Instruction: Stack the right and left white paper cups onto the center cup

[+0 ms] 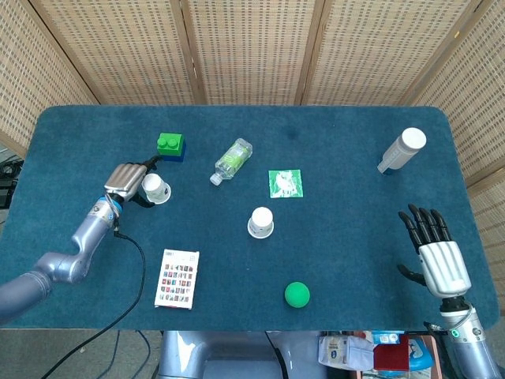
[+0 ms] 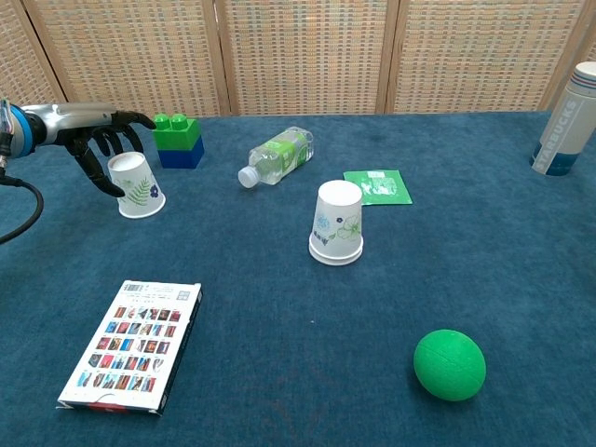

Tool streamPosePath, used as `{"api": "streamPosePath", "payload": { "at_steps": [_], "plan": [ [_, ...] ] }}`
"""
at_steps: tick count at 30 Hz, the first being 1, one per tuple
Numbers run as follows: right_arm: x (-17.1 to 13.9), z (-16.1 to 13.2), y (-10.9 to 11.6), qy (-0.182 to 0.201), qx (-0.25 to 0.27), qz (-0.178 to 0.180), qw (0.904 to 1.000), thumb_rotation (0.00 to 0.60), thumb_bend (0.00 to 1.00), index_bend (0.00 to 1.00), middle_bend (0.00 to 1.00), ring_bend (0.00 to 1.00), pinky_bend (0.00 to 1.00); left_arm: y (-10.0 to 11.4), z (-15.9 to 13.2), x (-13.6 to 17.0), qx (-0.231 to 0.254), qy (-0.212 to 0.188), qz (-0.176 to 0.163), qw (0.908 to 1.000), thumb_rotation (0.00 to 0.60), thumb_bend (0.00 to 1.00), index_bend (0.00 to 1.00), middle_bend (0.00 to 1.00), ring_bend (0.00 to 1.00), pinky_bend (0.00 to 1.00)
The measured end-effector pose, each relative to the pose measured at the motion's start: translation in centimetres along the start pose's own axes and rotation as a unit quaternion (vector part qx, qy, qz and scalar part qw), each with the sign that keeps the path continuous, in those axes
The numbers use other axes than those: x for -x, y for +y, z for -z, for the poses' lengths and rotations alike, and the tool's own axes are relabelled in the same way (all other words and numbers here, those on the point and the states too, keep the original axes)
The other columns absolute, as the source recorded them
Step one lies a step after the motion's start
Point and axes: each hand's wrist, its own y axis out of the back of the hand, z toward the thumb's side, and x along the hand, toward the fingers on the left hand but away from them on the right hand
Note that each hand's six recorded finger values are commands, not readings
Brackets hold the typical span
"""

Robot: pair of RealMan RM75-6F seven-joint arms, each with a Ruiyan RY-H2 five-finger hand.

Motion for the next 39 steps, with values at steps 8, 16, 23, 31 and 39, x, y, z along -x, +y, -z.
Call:
{"api": "streamPosePath", "payload": {
  "at_steps": [8,16,23,31,39],
  "plan": [
    [0.1,0.2,0.1,-0.006,-0.002,0.0,1.0,0.6,0.0,0.03,0.0,0.0,0.0,-0.3,0.4,-1.2,-0.007,0.016,-0.017,0.9997,0.6,0.21,0.23,0.39,0.41,0.35],
    [0.1,0.3,0.3,-0.006,0.0,0.003,1.0,0.6,0.0,0.03,0.0,0.0,0.0,-0.2,0.3,-1.7,-0.013,0.022,-0.034,0.9991,0.6,0.21,0.39,0.46,0.48,0.41],
    [0.1,0.3,0.4,-0.008,0.001,0.004,1.0,0.6,0.0,0.03,0.0,0.0,0.0,0.2,0.5,-1.5,-0.005,0.021,-0.038,0.999,0.6,0.21,0.43,0.48,0.49,0.42],
    [0.0,0.3,0.4,-0.008,0.003,0.004,1.0,0.6,0.0,0.03,0.0,0.0,0.0,2.6,-0.1,-0.8,0.008,0.003,-0.071,0.9974,0.6,0.21,0.43,0.48,0.49,0.42],
    [0.2,0.4,0.5,-0.012,0.005,0.009,0.9999,0.6,0.0,0.03,0.0,0.0,0.0,6.7,-4.5,2.5,0.014,-0.085,-0.105,0.9907,0.6,0.21,0.43,0.48,0.49,0.41]
  ]
}}
